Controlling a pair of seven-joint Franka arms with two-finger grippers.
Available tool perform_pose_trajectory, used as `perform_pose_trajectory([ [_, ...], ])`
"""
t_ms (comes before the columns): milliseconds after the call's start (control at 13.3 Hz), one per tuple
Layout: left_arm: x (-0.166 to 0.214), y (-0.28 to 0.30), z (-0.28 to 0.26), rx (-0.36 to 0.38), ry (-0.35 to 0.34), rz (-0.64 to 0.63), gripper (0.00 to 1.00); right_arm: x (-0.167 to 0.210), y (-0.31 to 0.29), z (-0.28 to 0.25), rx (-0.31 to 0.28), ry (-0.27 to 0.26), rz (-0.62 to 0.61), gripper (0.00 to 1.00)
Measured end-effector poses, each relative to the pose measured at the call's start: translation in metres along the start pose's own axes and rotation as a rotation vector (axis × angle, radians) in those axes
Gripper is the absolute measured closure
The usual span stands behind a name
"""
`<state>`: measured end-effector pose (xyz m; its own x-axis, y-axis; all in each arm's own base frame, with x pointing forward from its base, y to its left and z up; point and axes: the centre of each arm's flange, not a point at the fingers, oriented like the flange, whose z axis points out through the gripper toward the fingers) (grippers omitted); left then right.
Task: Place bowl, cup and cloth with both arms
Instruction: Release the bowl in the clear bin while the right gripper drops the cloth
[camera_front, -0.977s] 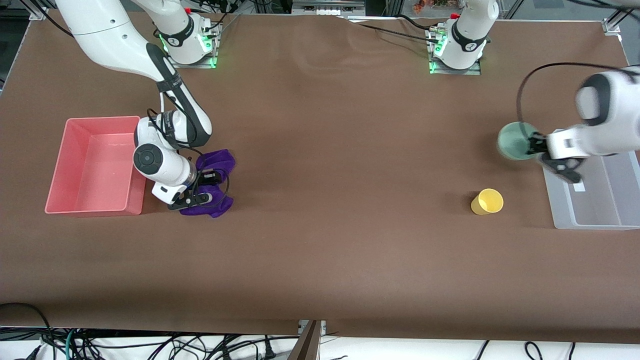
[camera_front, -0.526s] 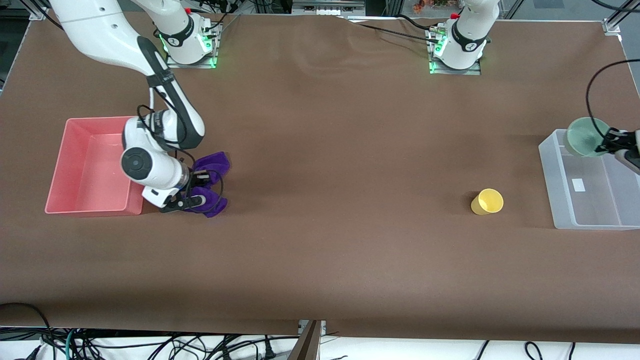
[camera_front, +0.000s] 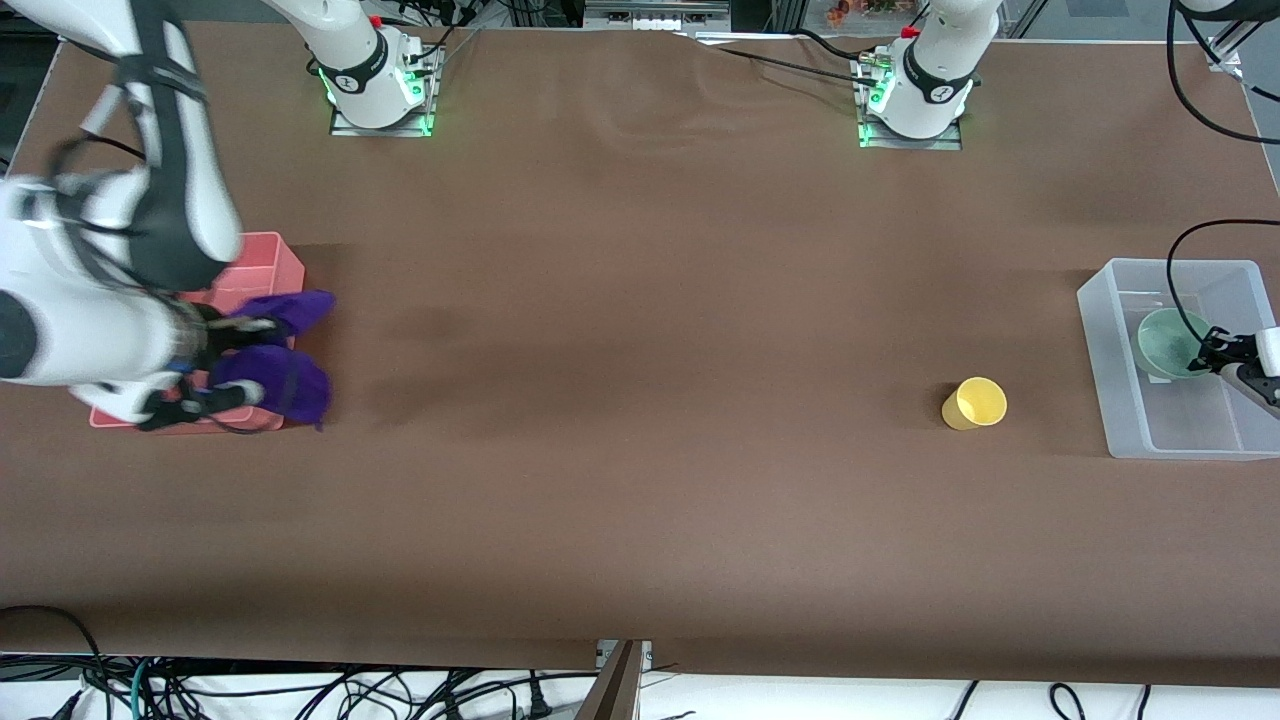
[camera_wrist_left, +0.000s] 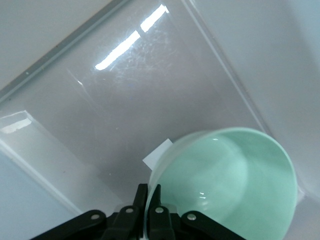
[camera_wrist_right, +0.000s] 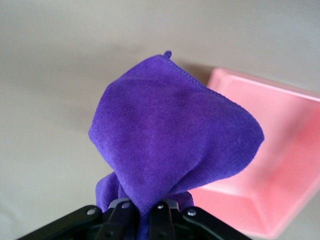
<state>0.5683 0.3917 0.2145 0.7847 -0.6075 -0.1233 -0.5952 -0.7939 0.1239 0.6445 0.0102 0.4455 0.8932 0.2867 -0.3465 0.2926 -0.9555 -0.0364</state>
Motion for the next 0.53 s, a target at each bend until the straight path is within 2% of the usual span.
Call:
perform_pose_trajectory([
  [226,0.002,-0.004,-0.015,0.017,0.007,0.009,0.6,-0.039,0.076,-0.015,-0.004,-0.019,-0.047,0.92],
  [526,0.03,0.028,-0.11,-0.001,-0.004,0.054,0.18,-0.063,0.153,0.041,0.026,-0.078,-0.056,0.92],
])
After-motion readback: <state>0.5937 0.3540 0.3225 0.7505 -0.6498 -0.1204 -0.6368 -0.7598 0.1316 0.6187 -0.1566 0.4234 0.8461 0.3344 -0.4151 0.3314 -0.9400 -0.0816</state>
